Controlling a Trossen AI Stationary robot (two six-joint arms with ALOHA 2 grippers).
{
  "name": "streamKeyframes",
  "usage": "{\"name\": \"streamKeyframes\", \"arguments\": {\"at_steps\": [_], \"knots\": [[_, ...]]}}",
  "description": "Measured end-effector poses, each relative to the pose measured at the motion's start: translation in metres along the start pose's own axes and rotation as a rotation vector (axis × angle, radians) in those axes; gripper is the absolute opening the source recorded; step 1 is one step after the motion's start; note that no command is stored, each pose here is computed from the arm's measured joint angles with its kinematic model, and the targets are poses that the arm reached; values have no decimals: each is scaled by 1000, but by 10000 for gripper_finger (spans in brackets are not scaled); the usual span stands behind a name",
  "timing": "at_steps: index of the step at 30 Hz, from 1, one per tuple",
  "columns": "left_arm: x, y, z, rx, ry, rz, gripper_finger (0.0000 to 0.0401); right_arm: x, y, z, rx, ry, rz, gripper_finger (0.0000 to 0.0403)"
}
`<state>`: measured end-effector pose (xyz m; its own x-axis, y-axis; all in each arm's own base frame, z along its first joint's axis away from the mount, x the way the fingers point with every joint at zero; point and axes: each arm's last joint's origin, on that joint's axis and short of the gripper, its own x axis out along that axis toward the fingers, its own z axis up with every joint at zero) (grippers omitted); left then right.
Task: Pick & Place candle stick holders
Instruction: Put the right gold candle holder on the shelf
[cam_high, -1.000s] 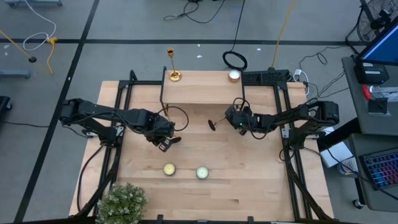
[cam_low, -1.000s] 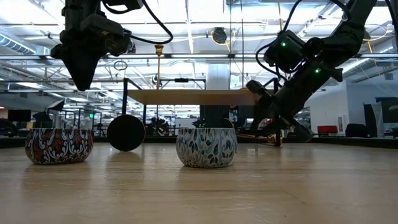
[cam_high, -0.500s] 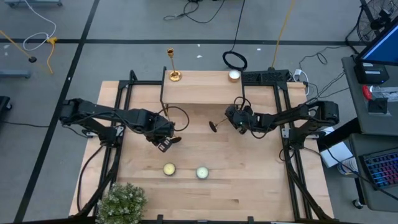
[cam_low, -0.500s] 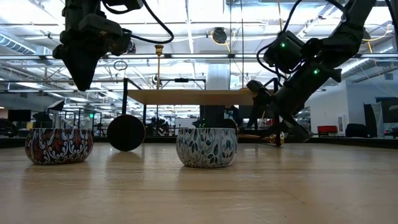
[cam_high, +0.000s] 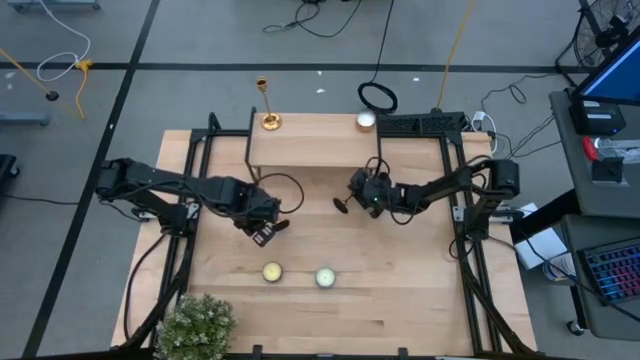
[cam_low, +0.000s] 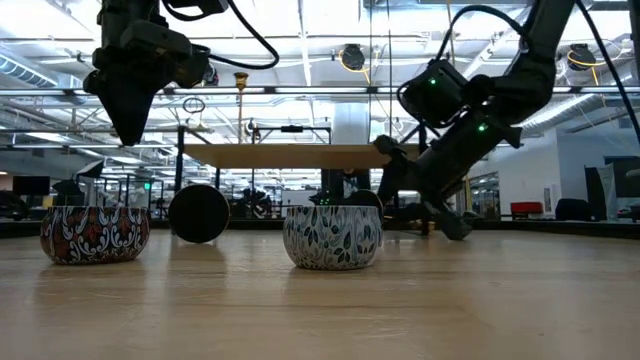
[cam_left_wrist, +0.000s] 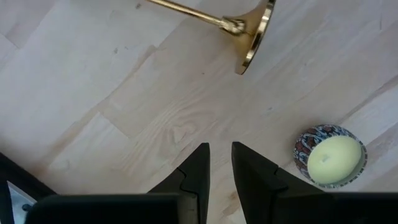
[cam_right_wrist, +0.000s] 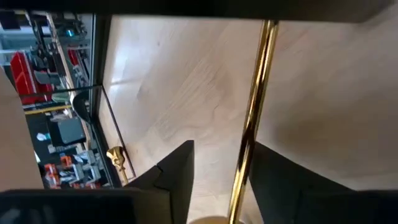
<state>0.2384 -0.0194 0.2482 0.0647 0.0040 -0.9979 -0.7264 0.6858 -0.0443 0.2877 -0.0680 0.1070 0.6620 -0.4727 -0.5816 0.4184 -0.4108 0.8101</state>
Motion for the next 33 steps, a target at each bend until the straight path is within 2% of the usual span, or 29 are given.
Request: {"name": "streamKeyframes", "arguments": {"at_steps": [6,18,26,33], "knots": [[0,-2,-2,9,0,-1,72,1,2,-1,-22,2,6,105],[0,-2,-2,-6,0,-1,72,-2,0,-9,-42,6,18,74],[0,-3,-4,-2,0,-2,72,-6,-1,-16,-69,27,26,7],[0,-3,-4,-2,0,-2,72,-12,5,-17,-103,38,40,2]]}}
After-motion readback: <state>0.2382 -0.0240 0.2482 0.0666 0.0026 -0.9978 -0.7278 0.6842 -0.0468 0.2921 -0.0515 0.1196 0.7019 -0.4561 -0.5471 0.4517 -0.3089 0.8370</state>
